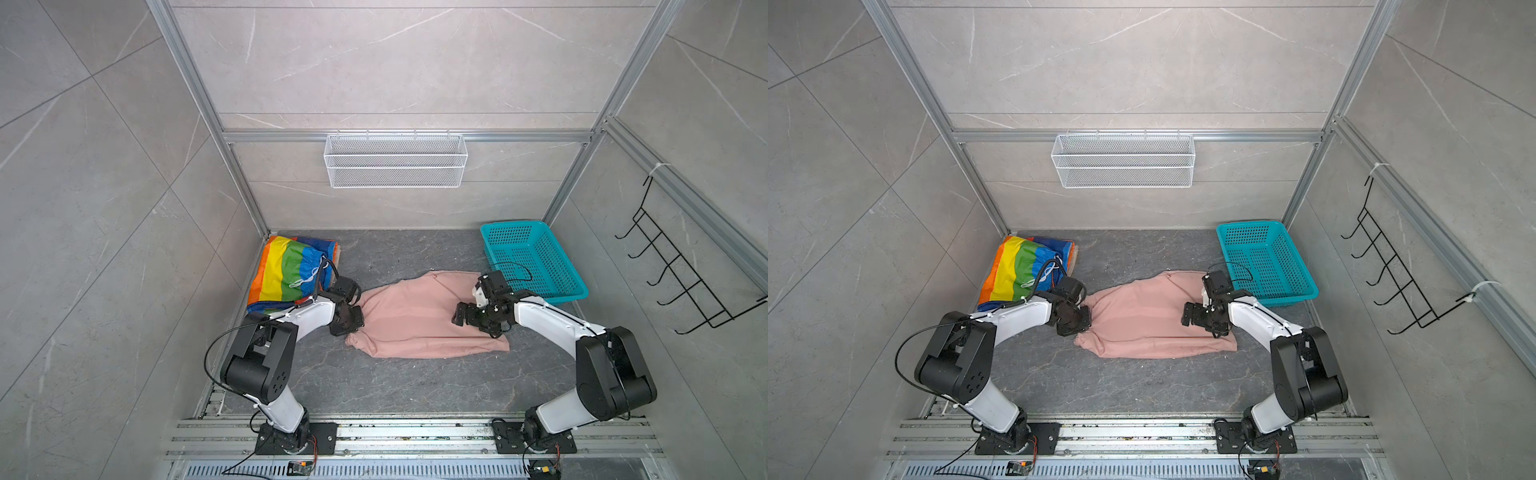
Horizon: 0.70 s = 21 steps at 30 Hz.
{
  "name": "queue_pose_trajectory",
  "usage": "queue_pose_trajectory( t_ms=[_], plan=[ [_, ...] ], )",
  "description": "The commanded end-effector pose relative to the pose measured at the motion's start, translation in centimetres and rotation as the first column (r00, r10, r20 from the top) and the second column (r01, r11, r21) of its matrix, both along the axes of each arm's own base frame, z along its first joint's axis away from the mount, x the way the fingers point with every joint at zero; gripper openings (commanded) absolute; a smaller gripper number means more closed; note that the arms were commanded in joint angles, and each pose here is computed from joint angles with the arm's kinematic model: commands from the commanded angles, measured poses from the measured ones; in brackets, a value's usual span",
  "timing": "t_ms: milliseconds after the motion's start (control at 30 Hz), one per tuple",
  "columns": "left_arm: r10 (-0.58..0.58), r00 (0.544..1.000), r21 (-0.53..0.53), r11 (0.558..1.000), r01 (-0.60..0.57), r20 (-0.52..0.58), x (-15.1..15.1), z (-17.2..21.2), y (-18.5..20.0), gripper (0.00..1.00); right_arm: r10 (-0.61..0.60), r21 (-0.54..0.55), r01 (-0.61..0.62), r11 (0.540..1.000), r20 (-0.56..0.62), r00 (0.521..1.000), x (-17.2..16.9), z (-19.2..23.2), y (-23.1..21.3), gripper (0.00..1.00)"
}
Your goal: Fold and stack the shorts
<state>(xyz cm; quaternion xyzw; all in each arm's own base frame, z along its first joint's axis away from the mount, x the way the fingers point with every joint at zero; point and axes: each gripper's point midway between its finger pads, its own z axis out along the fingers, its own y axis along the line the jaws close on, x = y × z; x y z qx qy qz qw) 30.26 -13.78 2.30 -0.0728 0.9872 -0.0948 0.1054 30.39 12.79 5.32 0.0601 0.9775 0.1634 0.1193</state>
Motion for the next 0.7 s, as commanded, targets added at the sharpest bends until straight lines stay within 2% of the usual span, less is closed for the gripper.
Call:
queue_pose_trajectory(
  t_ms=[0, 200, 433, 600, 667],
  plan=[
    [-0.036, 0.998, 0.104, 0.994, 0.041, -0.047, -1.5, 1.5, 1.8, 0.0, 0.015, 0.001, -0.015, 1.0, -0.027, 1.0, -0.4, -1.1, 0.3, 0.99],
    [-0.053, 0.998, 0.146, 0.988, 0.046, 0.044, 0.3, 6.4, 2.2, 0.0, 0.005, 0.002, -0.005, 1.0, -0.027, 1.0, -0.3, -0.9, 0.4, 0.99],
    [-0.078, 0.99, 0.164, 0.985, 0.059, 0.118, 2.1, 11.2, 2.1, 0.0, 0.035, -0.002, -0.035, 0.999, -0.013, 0.999, -1.5, -0.1, 2.5, 0.99],
    [-0.088, 0.986, 0.15, 0.986, 0.067, 0.141, 2.5, 12.5, 1.8, 0.0, 0.062, 0.095, -0.066, 0.993, 0.044, 0.997, -1.6, 2.5, 6.6, 0.99],
    [-0.089, 0.986, 0.144, 0.987, 0.069, 0.142, 2.6, 12.6, 1.6, 0.0, 0.087, 0.093, -0.092, 0.991, 0.054, 0.995, -1.4, 3.0, 8.3, 0.99]
  ],
)
